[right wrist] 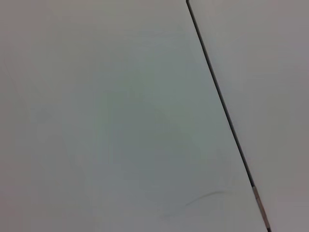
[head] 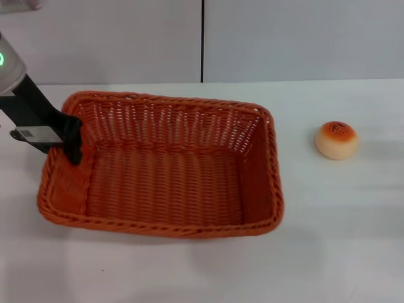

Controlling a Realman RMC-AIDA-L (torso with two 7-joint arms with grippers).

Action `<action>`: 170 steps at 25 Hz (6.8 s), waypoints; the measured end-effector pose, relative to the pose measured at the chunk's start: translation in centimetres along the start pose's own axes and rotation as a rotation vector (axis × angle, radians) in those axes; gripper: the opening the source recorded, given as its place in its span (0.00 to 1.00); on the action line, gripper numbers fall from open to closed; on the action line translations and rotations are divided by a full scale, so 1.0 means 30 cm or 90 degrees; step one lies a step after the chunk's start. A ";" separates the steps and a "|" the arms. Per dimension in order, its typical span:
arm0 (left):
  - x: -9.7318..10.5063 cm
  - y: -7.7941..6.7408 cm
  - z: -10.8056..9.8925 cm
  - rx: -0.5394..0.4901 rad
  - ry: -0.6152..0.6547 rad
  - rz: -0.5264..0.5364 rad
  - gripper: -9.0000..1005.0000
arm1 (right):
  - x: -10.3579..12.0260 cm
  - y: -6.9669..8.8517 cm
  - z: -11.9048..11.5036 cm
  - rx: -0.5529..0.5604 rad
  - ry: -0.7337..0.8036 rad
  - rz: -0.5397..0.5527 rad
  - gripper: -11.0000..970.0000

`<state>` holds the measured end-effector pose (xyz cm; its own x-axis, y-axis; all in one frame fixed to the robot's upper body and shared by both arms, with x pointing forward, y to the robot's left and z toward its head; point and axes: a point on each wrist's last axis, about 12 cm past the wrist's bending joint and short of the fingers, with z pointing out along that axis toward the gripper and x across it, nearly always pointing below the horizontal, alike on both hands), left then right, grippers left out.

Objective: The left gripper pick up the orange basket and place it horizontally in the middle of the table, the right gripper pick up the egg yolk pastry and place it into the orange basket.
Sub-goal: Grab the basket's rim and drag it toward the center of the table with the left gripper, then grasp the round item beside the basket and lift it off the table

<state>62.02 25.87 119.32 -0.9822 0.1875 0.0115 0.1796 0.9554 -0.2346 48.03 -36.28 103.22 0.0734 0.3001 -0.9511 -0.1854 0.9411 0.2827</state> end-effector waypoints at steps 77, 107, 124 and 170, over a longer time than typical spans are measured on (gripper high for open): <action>0.257 0.204 -0.145 0.123 -0.467 0.162 0.65 | -0.054 -0.051 -0.028 -0.030 0.036 0.073 0.63; 0.570 0.468 0.314 -0.024 -1.001 0.200 0.65 | -0.243 -0.030 0.114 -0.168 0.315 0.278 0.63; 0.704 0.484 0.437 -0.144 -1.047 0.095 0.65 | -0.424 -0.025 0.281 -0.021 0.777 0.304 0.63; 0.707 0.475 0.482 -0.192 -1.006 0.127 0.65 | -0.177 0.116 0.476 -0.020 0.823 0.287 0.60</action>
<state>42.96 40.15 102.15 0.0182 0.0798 -0.9966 0.1208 0.9893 0.0814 60.99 -32.38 111.03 -0.9540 0.2026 -0.2210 0.0273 0.7928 0.6089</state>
